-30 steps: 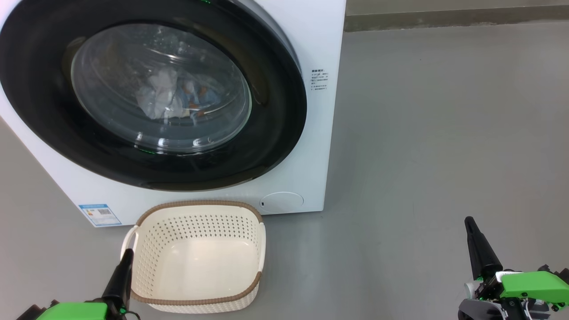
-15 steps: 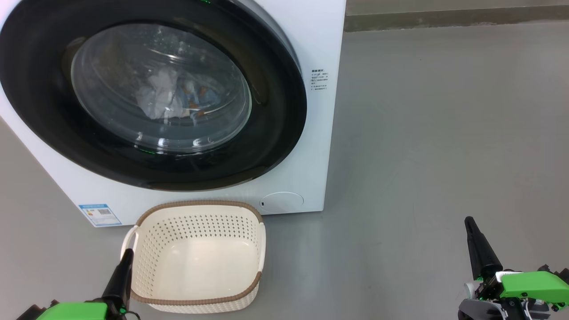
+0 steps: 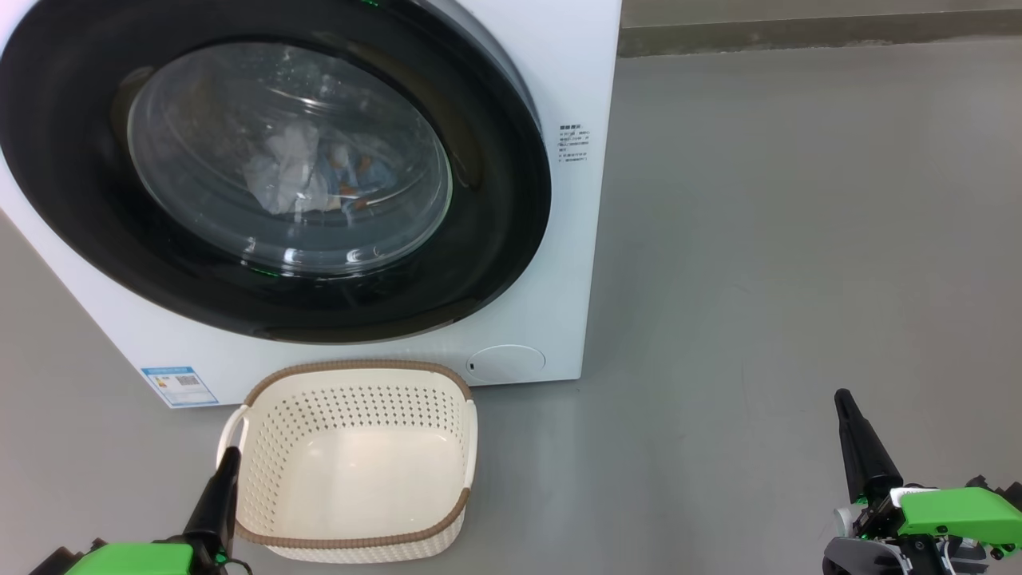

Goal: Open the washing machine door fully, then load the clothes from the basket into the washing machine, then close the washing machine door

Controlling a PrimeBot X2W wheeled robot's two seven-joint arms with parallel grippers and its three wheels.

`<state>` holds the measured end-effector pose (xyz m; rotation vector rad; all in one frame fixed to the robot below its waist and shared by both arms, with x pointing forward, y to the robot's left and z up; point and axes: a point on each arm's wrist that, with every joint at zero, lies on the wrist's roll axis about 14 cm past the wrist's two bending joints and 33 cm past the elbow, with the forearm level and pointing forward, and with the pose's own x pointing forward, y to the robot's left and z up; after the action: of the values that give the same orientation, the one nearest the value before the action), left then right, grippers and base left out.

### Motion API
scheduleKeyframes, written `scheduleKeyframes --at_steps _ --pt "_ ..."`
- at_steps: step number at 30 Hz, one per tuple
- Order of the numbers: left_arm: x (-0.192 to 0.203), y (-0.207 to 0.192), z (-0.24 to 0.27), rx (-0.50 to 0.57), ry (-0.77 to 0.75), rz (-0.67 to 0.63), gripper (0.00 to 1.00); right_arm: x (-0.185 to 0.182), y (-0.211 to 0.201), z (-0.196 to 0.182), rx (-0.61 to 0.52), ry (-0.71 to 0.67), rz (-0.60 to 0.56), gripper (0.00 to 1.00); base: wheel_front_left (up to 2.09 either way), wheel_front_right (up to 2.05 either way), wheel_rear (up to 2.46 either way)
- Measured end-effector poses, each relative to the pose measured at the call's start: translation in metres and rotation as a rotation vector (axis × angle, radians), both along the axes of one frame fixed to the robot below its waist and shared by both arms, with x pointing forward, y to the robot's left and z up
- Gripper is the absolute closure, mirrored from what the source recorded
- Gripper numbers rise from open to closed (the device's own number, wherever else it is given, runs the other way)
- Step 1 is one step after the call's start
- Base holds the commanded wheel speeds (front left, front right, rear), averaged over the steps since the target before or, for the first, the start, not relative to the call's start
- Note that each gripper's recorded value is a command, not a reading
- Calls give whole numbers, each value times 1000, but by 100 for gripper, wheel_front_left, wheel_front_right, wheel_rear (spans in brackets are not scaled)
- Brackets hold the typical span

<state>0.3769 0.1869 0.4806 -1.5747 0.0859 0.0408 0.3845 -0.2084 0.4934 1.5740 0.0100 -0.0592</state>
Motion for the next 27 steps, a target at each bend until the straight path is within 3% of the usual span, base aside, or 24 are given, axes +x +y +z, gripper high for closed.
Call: scheduleKeyframes --at_steps 27 --pt "0 0 0 0 0 0 100 0 0 0 0 0 0 100 0 0 0"
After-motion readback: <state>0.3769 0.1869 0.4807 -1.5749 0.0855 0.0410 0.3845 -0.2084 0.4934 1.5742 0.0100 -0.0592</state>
